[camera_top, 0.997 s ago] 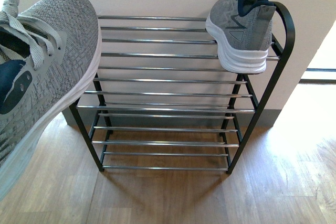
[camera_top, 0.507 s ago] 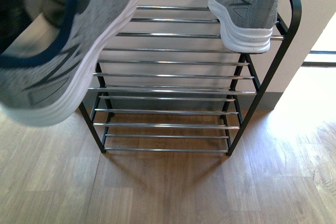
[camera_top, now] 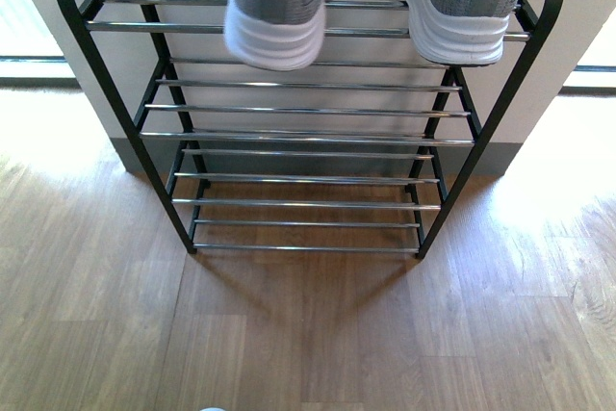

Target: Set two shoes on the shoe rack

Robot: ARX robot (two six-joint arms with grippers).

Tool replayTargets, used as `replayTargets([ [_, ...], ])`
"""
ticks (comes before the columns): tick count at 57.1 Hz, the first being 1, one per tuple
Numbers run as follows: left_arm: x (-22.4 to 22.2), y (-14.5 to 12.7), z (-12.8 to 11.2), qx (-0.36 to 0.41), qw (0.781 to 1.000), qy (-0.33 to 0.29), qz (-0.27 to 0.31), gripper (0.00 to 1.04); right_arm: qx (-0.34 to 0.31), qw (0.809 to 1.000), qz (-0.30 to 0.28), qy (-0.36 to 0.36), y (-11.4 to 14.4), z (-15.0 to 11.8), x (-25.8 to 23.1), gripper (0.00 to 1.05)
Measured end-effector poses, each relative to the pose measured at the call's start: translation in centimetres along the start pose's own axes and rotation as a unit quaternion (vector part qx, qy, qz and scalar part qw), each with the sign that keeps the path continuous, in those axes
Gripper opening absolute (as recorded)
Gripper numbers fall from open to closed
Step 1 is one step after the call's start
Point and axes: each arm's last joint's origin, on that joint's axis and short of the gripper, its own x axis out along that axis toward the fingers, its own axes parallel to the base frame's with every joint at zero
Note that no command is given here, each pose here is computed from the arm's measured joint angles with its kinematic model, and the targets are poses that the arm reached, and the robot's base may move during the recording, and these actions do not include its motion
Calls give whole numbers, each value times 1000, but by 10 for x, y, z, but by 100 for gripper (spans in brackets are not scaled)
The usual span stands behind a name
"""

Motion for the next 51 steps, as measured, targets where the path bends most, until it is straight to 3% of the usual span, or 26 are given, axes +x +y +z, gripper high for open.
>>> replayTargets([
  [8, 24, -27, -8, -21, 999, 34, -12, 1, 0, 1000, 0, 0, 0, 0, 0, 96],
  [18, 46, -42, -13, -34, 998, 57, -8, 1, 0, 1000, 0, 0, 0, 0, 0, 96],
  [51, 66, -53, -1, -17, 997, 69, 11, 1, 0, 1000, 0, 0, 0, 0, 0, 96],
])
